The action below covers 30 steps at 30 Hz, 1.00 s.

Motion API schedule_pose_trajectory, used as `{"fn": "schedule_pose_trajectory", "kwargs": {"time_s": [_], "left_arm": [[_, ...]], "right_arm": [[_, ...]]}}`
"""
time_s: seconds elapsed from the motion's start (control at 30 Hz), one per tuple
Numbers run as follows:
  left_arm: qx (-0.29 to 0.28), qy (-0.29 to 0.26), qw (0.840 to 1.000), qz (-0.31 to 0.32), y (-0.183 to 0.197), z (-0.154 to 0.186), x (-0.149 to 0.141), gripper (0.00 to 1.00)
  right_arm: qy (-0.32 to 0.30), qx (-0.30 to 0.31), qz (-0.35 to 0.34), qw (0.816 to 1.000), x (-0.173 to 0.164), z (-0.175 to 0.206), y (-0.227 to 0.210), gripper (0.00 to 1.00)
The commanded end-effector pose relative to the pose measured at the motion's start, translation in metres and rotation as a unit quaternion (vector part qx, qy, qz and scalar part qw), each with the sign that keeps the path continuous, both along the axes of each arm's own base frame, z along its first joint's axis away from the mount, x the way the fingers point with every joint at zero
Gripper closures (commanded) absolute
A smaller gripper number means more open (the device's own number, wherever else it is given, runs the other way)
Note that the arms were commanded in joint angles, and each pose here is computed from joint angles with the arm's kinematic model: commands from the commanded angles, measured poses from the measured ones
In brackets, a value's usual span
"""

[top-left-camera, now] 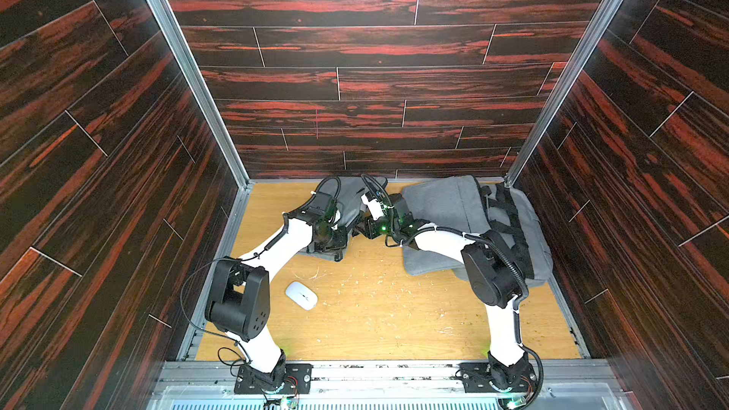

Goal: Put the mouse into the laptop bag
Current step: Zip the zipper on the zippered laptop bag.

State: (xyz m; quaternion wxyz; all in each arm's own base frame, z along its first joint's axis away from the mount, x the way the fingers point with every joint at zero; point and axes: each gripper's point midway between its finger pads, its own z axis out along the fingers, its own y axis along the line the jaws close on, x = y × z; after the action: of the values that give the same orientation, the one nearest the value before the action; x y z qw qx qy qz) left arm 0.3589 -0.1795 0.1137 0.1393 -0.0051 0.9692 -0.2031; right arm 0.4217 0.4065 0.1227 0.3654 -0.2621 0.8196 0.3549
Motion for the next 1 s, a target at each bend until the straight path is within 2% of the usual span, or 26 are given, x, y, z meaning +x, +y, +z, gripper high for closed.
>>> {"fn": "schedule_pose_trajectory", "kwargs": {"time_s": [0.0, 0.07, 0.13, 0.23, 0.27, 0.33, 0.43, 0.6, 0.77, 0.97], "left_arm": [[-0.031, 0.007, 0.999, -0.020, -0.013, 0.007, -0.005, 1.00], [-0.032, 0.005, 0.999, -0.021, -0.013, 0.008, -0.005, 1.00], [-0.033, 0.005, 0.999, -0.022, -0.014, 0.009, -0.005, 1.00], [-0.032, 0.008, 0.999, -0.023, -0.013, 0.008, -0.006, 1.00], [-0.032, 0.009, 0.999, -0.022, -0.013, 0.008, -0.007, 1.00], [-0.030, 0.011, 0.999, -0.022, -0.012, 0.007, -0.008, 1.00], [-0.026, 0.012, 0.999, -0.017, -0.009, 0.006, -0.011, 1.00], [-0.014, 0.019, 1.000, -0.007, 0.000, 0.000, -0.025, 1.00], [0.004, 0.025, 1.000, 0.005, 0.014, -0.007, -0.038, 1.00], [0.012, 0.035, 0.999, 0.026, 0.029, -0.013, -0.048, 1.00]], "right_arm": [[-0.067, 0.071, 0.046, 0.994, -0.008, 0.077, 0.019, 0.67], [-0.058, 0.077, 0.051, 0.994, -0.008, 0.074, 0.023, 0.71], [-0.047, 0.090, 0.066, 0.993, -0.013, 0.072, 0.028, 0.85], [-0.044, 0.098, 0.066, 0.992, -0.012, 0.071, 0.030, 0.98], [-0.047, 0.095, 0.060, 0.993, -0.010, 0.070, 0.028, 1.00], [-0.050, 0.088, 0.051, 0.994, -0.007, 0.069, 0.023, 1.00], [-0.049, 0.055, -0.011, 0.997, 0.017, 0.062, 0.002, 1.00], [-0.009, 0.024, -0.097, 0.995, 0.068, 0.044, -0.052, 1.00], [0.005, 0.010, -0.142, 0.990, 0.105, 0.027, -0.086, 1.00], [0.009, 0.004, -0.167, 0.986, 0.130, 0.021, -0.108, 1.00]]}}
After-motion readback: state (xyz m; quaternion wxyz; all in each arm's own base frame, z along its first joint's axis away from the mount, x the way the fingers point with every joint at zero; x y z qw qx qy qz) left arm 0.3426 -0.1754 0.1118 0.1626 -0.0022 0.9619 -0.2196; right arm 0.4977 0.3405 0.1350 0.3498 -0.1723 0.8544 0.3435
